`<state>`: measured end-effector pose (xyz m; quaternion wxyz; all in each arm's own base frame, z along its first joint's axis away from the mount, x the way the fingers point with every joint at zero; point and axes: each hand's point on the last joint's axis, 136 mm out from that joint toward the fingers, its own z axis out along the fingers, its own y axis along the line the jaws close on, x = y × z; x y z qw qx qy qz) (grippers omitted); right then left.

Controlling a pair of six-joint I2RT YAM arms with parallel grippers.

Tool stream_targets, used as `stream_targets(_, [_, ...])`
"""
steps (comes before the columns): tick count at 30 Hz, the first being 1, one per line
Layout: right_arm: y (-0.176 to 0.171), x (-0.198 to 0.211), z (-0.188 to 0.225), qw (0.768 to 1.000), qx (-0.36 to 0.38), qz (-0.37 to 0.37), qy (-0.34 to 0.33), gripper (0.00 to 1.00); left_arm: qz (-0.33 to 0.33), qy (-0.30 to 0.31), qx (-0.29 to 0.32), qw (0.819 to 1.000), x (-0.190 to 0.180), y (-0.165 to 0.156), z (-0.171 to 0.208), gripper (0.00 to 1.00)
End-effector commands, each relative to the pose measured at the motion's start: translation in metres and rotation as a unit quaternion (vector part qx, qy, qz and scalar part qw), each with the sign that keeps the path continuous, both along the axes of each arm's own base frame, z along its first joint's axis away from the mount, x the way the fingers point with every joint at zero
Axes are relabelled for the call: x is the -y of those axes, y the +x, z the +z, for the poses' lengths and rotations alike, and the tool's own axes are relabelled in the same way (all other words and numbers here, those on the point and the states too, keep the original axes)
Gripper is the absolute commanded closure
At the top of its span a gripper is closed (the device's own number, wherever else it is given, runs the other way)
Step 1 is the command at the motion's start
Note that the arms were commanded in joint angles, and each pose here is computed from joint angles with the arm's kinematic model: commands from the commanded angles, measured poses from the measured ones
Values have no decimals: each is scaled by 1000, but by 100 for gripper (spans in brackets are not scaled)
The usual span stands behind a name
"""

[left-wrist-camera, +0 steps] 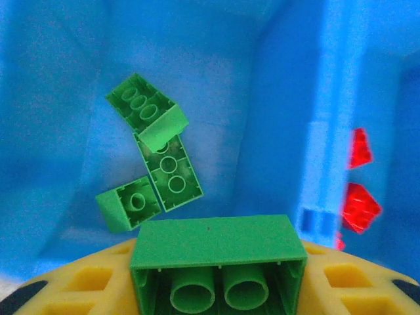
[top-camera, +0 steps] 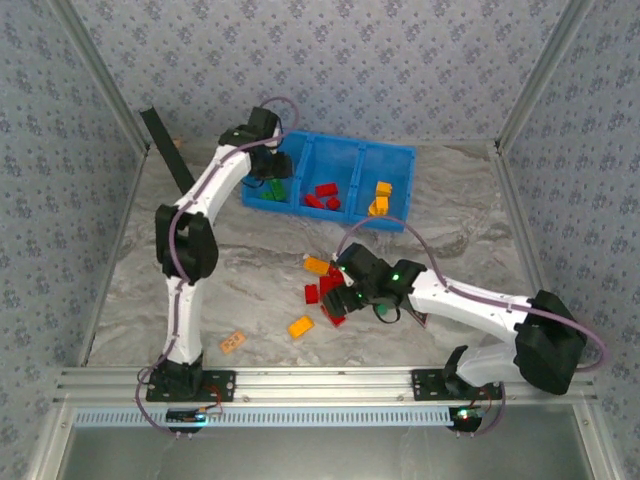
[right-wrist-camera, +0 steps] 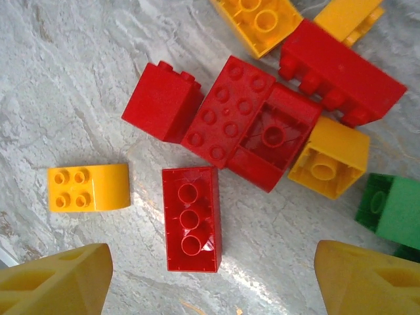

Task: Sort the legos into containers by color
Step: Place the lego in the container.

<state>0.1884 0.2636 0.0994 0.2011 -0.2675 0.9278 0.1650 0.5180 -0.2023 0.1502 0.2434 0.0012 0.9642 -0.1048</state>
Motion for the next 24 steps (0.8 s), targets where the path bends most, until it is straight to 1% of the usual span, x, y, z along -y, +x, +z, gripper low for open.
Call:
stream_targets(1, [3, -12, 5, 1000, 5, -1, 7, 17, 16, -8, -19, 1000, 0, 6, -12, 59])
stream_targets(6, [-1, -17, -6, 1000, 0, 8, -10, 15, 24, -15, -38, 999, 3, 12, -34, 57])
stream_targets(11, [-7, -22, -20, 999, -12, 27, -27, 15, 28, -15, -56, 998, 3, 11, -48, 53])
stream_targets(14, [-9, -25, -29, 999, -18, 36, -36, 16, 35, -13, -57, 998, -1, 11, -50, 50])
stream_targets(19, [-13, -29, -41, 997, -27, 53, -50, 19, 35, -15, -62, 997, -3, 10, -50, 42])
stream_targets(21, [-14, -28, -45, 996, -29, 54, -59, 20, 29, -15, -60, 998, -2, 9, -48, 38])
stream_targets(24, [-17, -29, -52, 995, -33, 63, -71, 24, 28, -16, -51, 998, -3, 8, -40, 36])
